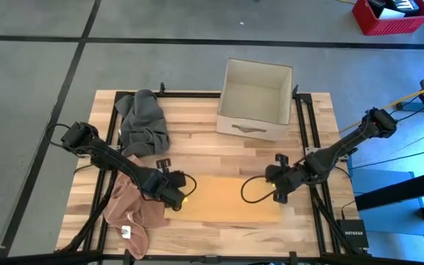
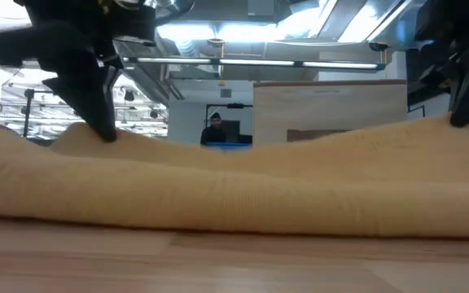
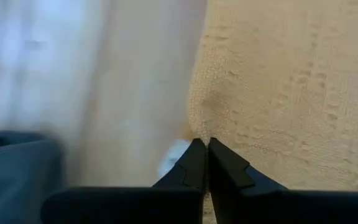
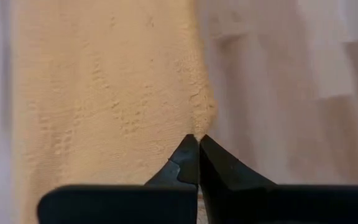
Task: Fold towel
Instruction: Fold the yellow towel
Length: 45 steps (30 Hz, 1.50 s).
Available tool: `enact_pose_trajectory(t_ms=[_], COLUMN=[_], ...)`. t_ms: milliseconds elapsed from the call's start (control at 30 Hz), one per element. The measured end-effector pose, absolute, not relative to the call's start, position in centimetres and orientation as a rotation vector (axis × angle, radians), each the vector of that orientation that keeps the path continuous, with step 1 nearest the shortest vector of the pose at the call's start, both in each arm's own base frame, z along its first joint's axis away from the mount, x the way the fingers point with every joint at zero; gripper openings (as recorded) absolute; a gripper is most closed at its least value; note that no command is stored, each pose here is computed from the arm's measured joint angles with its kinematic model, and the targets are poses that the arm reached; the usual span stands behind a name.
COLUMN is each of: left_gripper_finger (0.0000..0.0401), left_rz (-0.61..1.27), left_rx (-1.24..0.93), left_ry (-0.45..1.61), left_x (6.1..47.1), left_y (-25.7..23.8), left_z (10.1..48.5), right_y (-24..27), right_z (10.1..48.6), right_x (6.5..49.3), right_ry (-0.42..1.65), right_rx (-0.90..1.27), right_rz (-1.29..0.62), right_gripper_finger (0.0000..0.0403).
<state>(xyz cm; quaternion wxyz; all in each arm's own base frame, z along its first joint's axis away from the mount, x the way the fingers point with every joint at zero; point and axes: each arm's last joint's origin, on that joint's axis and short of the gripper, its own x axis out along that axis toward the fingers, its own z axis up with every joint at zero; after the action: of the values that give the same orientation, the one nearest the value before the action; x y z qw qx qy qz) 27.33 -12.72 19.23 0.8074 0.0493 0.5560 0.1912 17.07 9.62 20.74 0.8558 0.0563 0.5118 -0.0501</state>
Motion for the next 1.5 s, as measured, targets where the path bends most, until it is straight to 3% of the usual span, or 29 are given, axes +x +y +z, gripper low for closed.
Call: enact_pose_trajectory(t_ms=[600,733,900,1100,1200,1400,1500], left_gripper_finger=[0.0003,0.0003,0.0004,0.0005,0.0029,0.0129,0.0156], left_rz=[0.417,0.444,0.436,0.465,0.45,0.375,0.454], left_rx=[0.105,0.076,0.043,0.007,-0.033,0.076,0.085], left_ry=[1.201,1.209,1.239,1.252,1.289,1.347,1.343], left_x=[27.3,27.4,27.5,27.6,27.8,27.9,27.9], left_y=[-12.3,-11.8,-11.4,-11.0,-10.6,-10.0,-9.7], left_z=[18.6,18.6,18.6,18.7,18.1,18.1,19.9], right_y=[8.9,8.8,8.7,8.9,9.2,9.3,9.3], right_z=[18.4,18.3,18.5,21.4,22.5,22.9,22.9], right_x=[16.2,16.2,16.1,16.0,16.5,16.8,16.8], right_ry=[1.084,1.073,1.089,1.184,1.141,1.103,1.1], right_rx=[0.069,0.047,0.025,0.065,0.093,0.075,0.074], right_rz=[-0.193,-0.22,-0.233,-0.24,-0.222,-0.219,-0.22], right_gripper_finger=[0.0016,0.0052,0.0129,0.02,0.0216,0.0221,0.0221])
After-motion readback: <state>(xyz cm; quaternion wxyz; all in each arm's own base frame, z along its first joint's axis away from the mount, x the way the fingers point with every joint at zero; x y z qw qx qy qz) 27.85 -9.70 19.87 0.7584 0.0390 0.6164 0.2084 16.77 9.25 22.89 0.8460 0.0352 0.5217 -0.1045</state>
